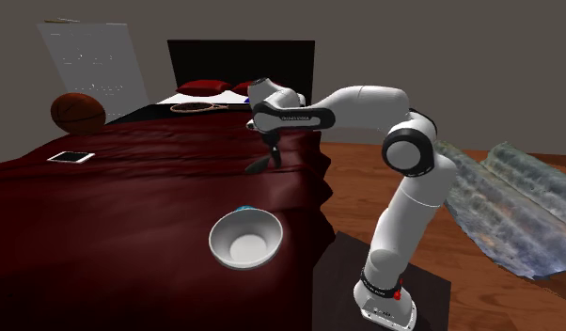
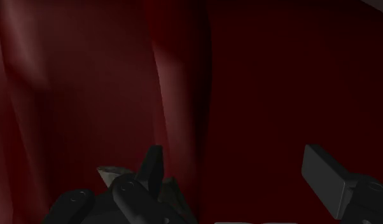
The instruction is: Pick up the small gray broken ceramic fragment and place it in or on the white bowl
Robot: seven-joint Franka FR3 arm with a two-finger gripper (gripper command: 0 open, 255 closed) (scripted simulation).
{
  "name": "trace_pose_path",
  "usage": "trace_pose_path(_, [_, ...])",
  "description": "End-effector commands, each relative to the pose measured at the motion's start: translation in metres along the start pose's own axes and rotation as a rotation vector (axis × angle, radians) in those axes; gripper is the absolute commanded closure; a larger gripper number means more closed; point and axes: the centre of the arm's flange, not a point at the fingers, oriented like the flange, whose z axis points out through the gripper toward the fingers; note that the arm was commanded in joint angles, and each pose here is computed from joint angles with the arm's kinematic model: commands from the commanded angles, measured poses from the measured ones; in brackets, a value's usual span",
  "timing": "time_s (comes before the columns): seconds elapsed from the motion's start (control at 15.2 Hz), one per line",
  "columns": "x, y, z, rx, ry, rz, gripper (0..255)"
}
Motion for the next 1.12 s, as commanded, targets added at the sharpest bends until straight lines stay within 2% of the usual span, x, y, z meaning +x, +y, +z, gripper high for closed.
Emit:
trace_pose_path(0.0, [0.021,0.015,-0.004,-0.019,-0.010,-0.087,0])
trace_pose_path(0.33, [0.078,0.044,-0.010,-0.064,-0.036,-0.290,0])
trace_pose_path(0.86, [0.078,0.048,0.029,-0.065,-0.036,-0.296,0])
trace_pose_path(1.06, [0.078,0.048,0.029,-0.065,-0.036,-0.296,0])
